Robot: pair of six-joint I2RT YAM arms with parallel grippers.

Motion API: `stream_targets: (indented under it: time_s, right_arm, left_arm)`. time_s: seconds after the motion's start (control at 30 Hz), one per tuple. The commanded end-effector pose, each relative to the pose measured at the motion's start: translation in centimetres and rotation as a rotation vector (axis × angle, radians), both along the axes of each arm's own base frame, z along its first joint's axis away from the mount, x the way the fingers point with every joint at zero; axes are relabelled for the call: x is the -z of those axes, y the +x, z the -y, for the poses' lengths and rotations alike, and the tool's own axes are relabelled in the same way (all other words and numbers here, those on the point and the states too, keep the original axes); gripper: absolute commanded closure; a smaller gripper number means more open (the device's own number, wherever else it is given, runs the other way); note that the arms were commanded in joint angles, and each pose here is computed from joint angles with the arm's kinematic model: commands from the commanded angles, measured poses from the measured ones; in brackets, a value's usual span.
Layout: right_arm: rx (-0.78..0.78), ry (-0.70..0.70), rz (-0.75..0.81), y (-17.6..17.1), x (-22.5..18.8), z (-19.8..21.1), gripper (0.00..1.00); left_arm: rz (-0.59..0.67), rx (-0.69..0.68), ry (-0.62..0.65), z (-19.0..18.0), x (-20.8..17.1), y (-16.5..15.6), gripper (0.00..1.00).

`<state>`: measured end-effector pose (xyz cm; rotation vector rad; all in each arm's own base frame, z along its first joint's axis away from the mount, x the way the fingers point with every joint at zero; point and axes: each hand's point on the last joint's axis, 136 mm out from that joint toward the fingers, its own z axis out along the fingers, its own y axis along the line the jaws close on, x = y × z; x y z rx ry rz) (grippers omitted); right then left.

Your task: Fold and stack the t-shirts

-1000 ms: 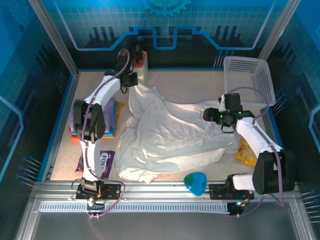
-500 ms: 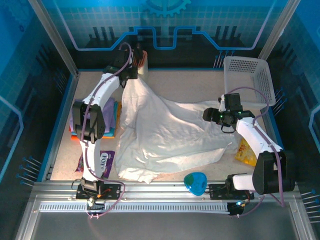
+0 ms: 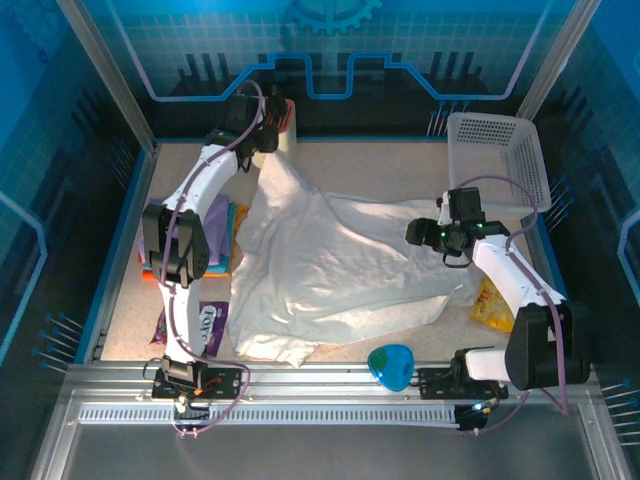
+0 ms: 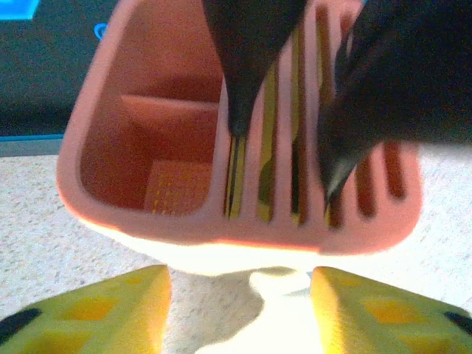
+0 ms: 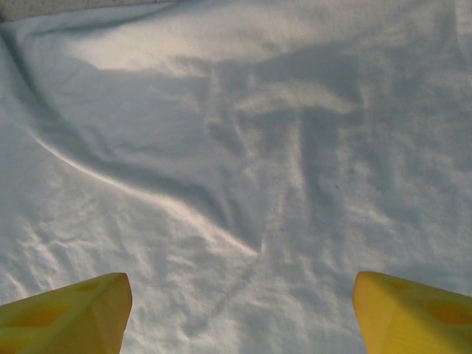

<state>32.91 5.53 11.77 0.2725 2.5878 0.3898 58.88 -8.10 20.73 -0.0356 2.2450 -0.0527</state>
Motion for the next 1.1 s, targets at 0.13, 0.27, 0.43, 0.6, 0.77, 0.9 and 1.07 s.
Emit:
stream_targets:
  time_s: [0.13, 0.27, 0.43, 0.6, 0.77, 0.9, 1.07]
  right_arm:
    - [0.041, 0.005, -0.123, -4.7, -0.1, 0.7, 0.19]
    - [0.104, -0.036, -0.207, -7.9, 1.7, 1.8, 0.18]
    - [0.124, 0.004, -0.305, -10.1, 4.1, 1.4, 0.17]
    - [0.286, -0.026, -0.462, -13.6, 6.7, 2.8, 0.19]
    - [0.479, -0.176, -0.551, -17.2, 6.1, 6.0, 0.24]
    - [0.533, -0.201, -0.473, -17.5, 5.3, 6.9, 0.24]
    - [0.506, -0.128, -0.355, -16.5, 3.9, 6.1, 0.05]
  left_arm:
    - [-0.034, -0.042, -0.045, -0.2, -0.5, -4.8, 0.33]
    - [-0.079, -0.015, -0.064, 1.6, 0.2, -8.5, 0.33]
    - [-0.175, -0.005, -0.111, 3.6, 2.7, -13.7, 0.33]
    - [-0.247, -0.013, -0.167, 4.5, 5.1, -18.2, 0.33]
    - [-0.291, -0.011, -0.177, 4.6, 6.4, -21.5, 0.33]
    - [-0.385, -0.044, -0.179, 3.9, 7.3, -24.4, 0.35]
    - [-0.474, -0.072, -0.258, 3.3, 7.6, -29.3, 0.38]
